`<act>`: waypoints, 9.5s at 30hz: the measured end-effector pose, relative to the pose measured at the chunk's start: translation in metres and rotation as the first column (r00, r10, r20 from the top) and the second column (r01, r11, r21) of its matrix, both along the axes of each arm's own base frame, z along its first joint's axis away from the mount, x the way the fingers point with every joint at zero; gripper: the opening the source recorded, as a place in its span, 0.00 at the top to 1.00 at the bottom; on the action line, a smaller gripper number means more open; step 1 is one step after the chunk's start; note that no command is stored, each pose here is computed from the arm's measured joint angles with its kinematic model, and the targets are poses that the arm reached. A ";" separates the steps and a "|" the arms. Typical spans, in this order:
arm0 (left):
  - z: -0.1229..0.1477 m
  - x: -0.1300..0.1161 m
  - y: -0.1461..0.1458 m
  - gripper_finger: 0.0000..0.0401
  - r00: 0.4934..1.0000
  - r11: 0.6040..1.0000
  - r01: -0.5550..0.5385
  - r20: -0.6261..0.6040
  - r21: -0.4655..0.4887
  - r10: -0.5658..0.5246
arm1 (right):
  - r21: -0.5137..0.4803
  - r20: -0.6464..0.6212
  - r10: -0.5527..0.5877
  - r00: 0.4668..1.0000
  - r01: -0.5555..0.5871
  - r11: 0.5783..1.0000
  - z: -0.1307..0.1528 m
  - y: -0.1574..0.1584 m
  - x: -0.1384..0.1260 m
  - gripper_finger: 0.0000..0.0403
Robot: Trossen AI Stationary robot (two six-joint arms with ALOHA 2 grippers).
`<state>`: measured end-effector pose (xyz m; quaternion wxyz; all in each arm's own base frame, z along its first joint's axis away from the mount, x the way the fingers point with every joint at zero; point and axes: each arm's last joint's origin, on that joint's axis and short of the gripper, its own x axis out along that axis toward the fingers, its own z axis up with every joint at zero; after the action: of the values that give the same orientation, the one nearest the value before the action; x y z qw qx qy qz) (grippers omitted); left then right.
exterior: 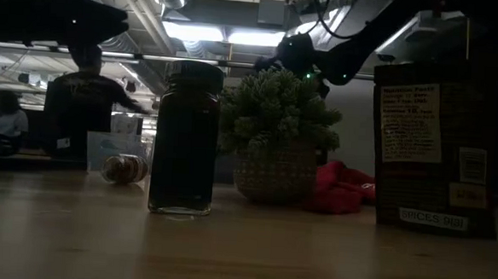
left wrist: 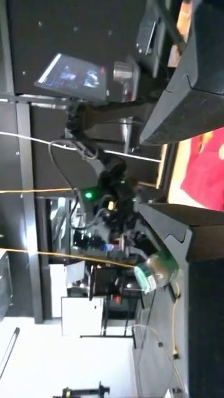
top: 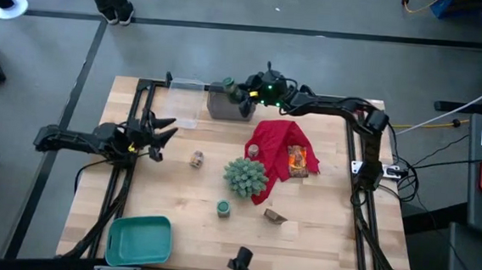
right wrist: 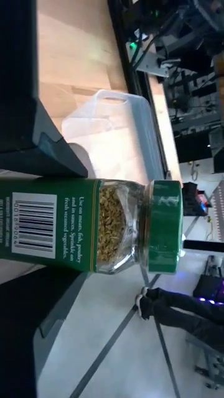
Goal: Sort spices by type
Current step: Put the top green spice bottle into the black bin, then put the left brown spice bottle into the transparent bin
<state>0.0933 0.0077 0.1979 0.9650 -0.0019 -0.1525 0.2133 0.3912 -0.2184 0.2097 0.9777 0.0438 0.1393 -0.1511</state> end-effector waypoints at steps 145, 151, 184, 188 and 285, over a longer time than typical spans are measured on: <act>0.037 0.140 0.191 0.52 0.679 0.988 -0.146 -0.731 -0.045 0.067 | 0.037 -0.248 0.107 0.963 -0.100 0.994 0.015 -0.004 0.009 0.30; 0.020 0.138 0.205 0.51 0.655 0.975 -0.197 -0.754 -0.099 0.056 | 0.038 -0.361 0.031 0.932 -0.019 0.999 0.051 -0.008 0.010 0.30; -0.037 0.160 0.226 0.50 0.658 0.959 -0.237 -0.752 -0.156 0.040 | 0.084 -0.632 0.042 0.774 0.014 0.996 0.165 0.013 -0.032 0.30; -0.037 0.160 0.226 0.50 0.661 0.956 -0.241 -0.749 -0.164 0.038 | 0.080 -0.636 0.037 0.770 0.018 0.997 0.167 0.014 -0.033 0.30; -0.028 0.158 0.028 0.32 0.341 0.513 -0.653 -0.821 -0.558 -0.459 | 0.187 -0.681 0.126 0.721 0.005 0.982 0.161 0.020 -0.040 0.30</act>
<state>0.2516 0.0357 0.1696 0.7047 -0.3395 0.5529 0.2869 0.3509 -0.1983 0.3704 0.8523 0.0660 0.5068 -0.1115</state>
